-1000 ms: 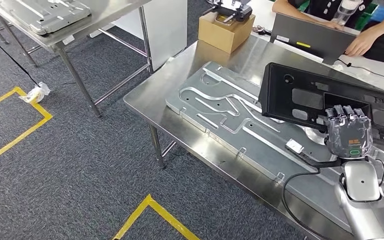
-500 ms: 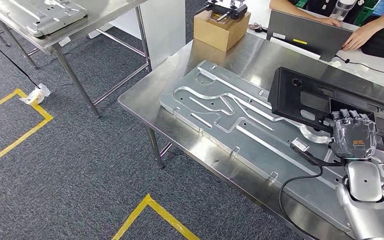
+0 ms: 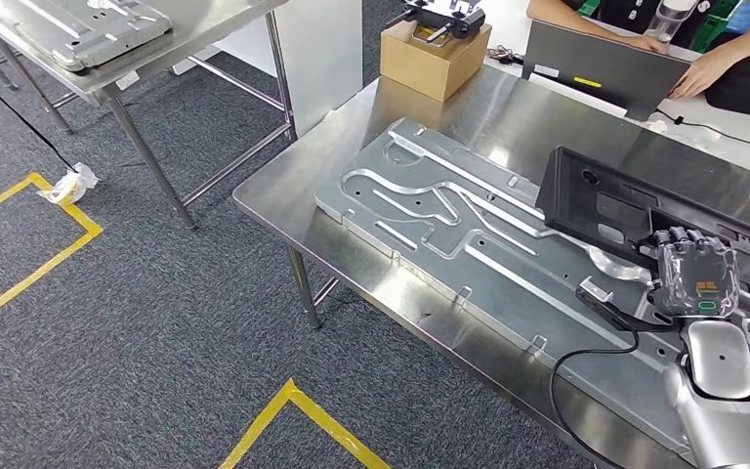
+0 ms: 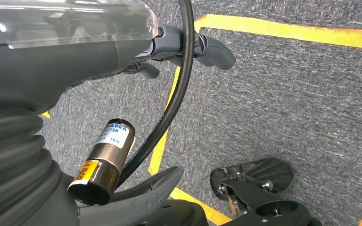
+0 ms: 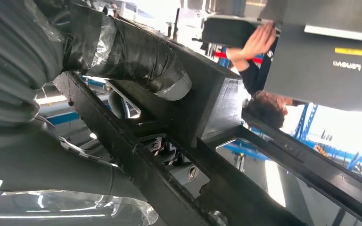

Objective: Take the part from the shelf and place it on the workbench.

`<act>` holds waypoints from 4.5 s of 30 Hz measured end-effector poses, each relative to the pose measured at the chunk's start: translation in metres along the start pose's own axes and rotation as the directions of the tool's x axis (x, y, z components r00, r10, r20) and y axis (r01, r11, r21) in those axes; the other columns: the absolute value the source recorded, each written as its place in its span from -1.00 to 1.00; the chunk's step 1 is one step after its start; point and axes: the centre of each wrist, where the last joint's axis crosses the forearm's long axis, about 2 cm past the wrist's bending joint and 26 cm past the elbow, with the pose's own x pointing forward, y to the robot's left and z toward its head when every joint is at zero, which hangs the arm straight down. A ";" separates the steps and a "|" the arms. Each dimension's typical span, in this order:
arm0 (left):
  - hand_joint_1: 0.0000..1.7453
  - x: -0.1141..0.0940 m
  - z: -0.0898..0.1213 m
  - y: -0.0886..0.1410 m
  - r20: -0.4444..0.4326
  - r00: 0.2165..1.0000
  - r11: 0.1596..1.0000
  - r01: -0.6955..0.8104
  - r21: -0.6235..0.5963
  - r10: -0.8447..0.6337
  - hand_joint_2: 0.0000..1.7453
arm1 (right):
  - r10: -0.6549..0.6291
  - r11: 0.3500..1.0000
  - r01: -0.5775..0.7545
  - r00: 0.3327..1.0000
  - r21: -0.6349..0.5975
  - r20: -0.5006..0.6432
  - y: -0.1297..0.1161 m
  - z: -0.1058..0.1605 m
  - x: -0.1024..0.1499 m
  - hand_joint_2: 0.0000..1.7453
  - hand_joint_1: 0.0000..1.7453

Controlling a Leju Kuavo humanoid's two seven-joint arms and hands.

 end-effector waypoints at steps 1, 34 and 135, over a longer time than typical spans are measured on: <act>-1.00 0.000 0.000 0.000 0.000 1.000 1.000 0.000 0.000 0.000 1.00 | 0.001 1.000 -0.001 1.000 0.004 0.000 0.001 0.001 0.000 1.00 0.98; -1.00 -0.002 0.000 0.000 -0.006 1.000 1.000 -0.018 -0.004 0.018 -1.00 | -0.024 0.999 0.024 1.000 0.037 -0.011 0.002 0.005 -0.018 -1.00 -1.00; -1.00 0.008 0.002 -0.013 0.015 1.000 0.999 -0.025 -0.038 0.026 -1.00 | -0.028 1.000 0.028 0.999 0.008 0.047 -0.012 0.005 -0.016 1.00 -1.00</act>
